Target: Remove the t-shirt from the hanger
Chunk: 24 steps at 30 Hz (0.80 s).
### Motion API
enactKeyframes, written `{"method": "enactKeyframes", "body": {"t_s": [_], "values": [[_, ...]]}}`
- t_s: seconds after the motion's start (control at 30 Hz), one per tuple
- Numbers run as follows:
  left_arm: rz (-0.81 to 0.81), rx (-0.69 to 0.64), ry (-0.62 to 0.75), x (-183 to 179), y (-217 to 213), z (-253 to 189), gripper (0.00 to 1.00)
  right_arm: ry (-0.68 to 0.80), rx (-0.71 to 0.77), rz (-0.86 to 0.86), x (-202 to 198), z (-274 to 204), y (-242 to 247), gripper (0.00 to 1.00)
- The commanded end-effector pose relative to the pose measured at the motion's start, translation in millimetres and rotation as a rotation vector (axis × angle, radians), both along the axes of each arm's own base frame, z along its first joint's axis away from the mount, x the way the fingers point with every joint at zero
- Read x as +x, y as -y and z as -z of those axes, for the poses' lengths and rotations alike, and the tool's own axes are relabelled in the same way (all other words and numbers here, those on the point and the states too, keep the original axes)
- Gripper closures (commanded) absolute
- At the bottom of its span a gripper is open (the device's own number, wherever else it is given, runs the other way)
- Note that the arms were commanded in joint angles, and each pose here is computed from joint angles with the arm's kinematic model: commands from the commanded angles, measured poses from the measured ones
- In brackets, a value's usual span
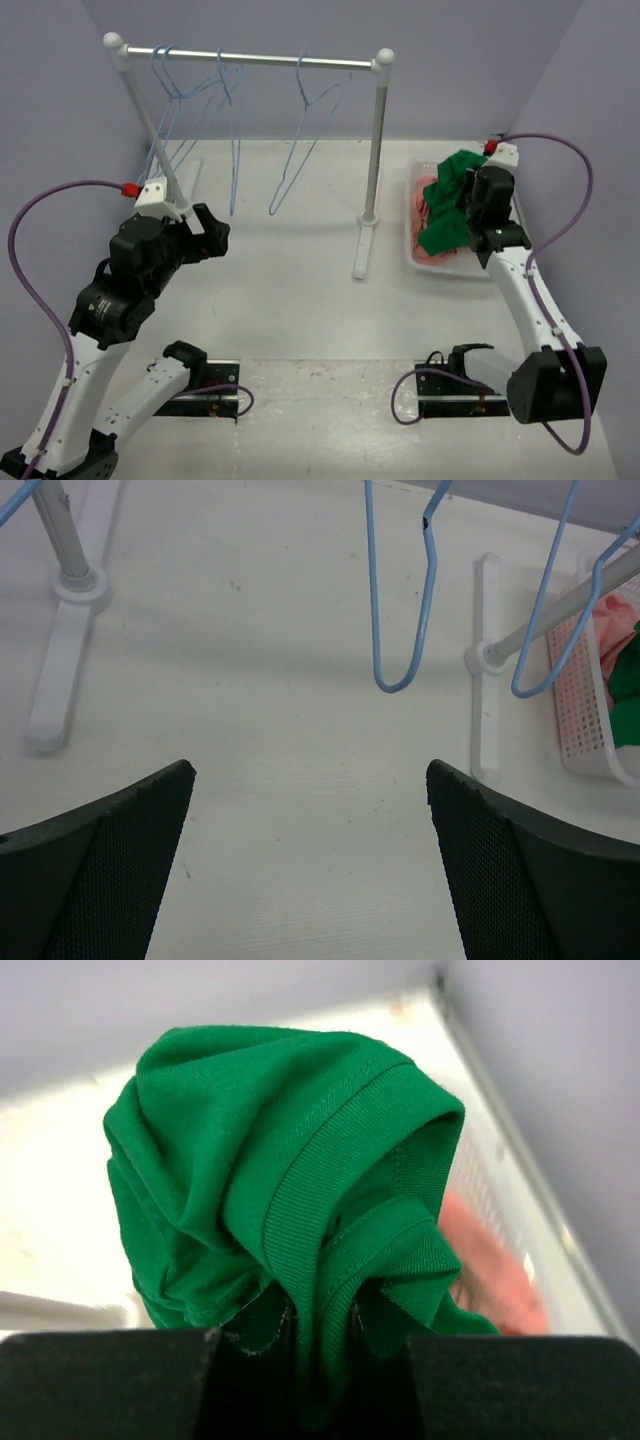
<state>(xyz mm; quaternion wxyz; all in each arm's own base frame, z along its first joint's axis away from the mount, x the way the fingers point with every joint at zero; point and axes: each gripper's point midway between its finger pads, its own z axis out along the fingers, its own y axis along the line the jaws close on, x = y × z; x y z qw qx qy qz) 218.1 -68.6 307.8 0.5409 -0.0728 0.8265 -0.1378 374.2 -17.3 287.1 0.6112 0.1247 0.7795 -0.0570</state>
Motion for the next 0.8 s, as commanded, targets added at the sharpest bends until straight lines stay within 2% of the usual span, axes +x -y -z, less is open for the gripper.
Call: {"method": "enactKeyframes", "body": {"t_s": [0.0, 0.07, 0.1, 0.13, 0.17, 0.2, 0.33, 0.5, 0.63, 0.77], "values": [[-0.029, -0.016, 0.031, 7, -1, -17, 0.0, -0.164, 0.154, 0.054, -1, 82, 0, 0.92], [-0.033, -0.014, 0.024, 10, 0, -17, 0.0, -0.268, 0.187, 0.082, -8, 115, -1, 0.74], [-0.036, -0.008, 0.015, 14, 1, -14, 0.0, -0.296, 0.198, 0.097, -13, 121, -1, 0.48], [-0.036, -0.008, 0.012, 15, 1, -14, 0.0, -0.282, 0.202, 0.109, -14, 117, 1, 0.32], [-0.036, -0.006, 0.008, 16, 2, -13, 0.0, -0.286, 0.204, 0.116, -20, 113, 2, 0.07], [-0.037, -0.001, 0.0, 18, 2, -11, 0.0, -0.268, 0.205, 0.119, -23, 105, 2, 0.01], [-0.047, 0.012, -0.018, 21, 1, -4, 0.0, -0.127, 0.22, 0.086, -55, 33, 2, 0.01], [-0.056, 0.016, -0.014, 22, 0, 0, 0.0, -0.053, 0.285, 0.059, -104, -7, -4, 0.01], [-0.076, 0.025, -0.013, 22, -4, 6, 0.0, -0.07, 0.313, 0.14, -141, 8, 7, 0.01], [-0.099, 0.035, -0.024, 25, -7, 17, 0.0, -0.191, 0.314, 0.149, -166, 53, 5, 0.01]]}}
